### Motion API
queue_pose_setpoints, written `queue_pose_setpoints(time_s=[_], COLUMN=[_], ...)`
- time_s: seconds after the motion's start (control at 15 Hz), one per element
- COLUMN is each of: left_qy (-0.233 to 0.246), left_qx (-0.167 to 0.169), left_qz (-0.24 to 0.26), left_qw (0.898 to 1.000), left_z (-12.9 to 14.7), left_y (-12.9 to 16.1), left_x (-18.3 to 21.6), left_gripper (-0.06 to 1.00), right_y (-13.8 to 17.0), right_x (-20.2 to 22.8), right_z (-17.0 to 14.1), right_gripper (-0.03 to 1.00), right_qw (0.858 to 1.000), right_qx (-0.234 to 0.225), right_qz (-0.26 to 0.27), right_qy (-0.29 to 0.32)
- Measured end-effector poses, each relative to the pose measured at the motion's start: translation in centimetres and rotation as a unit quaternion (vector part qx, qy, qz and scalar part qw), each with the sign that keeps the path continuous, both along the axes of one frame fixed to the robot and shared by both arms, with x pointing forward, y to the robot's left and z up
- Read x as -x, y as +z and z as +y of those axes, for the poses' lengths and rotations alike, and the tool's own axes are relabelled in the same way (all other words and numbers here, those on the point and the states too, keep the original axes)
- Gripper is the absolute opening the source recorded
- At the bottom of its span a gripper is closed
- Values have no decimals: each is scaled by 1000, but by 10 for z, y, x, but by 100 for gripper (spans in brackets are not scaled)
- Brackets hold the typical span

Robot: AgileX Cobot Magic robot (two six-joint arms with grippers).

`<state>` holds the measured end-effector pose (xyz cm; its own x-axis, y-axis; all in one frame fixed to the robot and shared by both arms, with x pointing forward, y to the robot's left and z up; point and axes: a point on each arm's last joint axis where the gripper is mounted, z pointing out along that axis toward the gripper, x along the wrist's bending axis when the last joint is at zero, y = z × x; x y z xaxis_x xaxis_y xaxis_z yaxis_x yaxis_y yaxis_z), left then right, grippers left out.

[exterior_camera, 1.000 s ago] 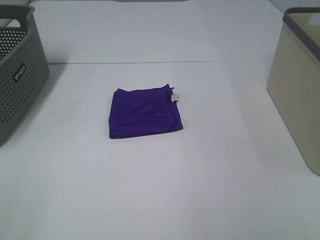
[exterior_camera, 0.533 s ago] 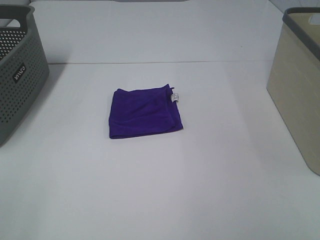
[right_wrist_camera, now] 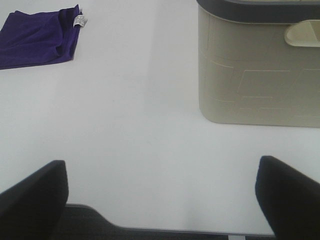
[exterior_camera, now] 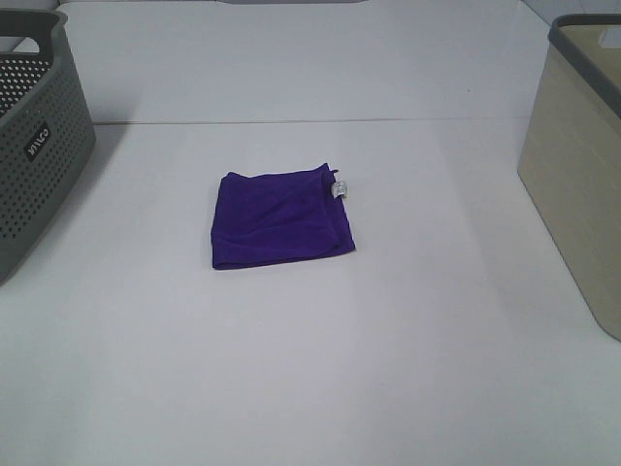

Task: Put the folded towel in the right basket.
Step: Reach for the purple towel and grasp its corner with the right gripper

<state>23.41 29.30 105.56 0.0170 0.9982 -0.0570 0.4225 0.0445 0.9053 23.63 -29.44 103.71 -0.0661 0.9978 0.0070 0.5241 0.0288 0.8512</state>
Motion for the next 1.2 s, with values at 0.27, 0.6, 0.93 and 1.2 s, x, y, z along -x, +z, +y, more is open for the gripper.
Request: queue_pose_setpoints(time_s=[0.27, 0.6, 0.93, 1.2], left_qy=[0, 0, 0, 0], left_qx=[0, 0, 0, 0], left_qz=[0, 0, 0, 0], left_qw=[1000, 1000, 1000, 1000], left_z=[0, 0, 0, 0], left_y=[0, 0, 0, 0], left_x=[0, 0, 0, 0], left_gripper=[99, 99, 99, 99], right_y=[54, 114, 83, 52], right_x=[-26, -119, -218, -291], right_z=[3, 8, 21, 43], right_gripper=[98, 98, 98, 98], right_qw=[999, 984, 955, 942], right_qx=[-16, -28, -98, -146], right_qz=[42, 174, 278, 295], right_qy=[5, 14, 34, 69])
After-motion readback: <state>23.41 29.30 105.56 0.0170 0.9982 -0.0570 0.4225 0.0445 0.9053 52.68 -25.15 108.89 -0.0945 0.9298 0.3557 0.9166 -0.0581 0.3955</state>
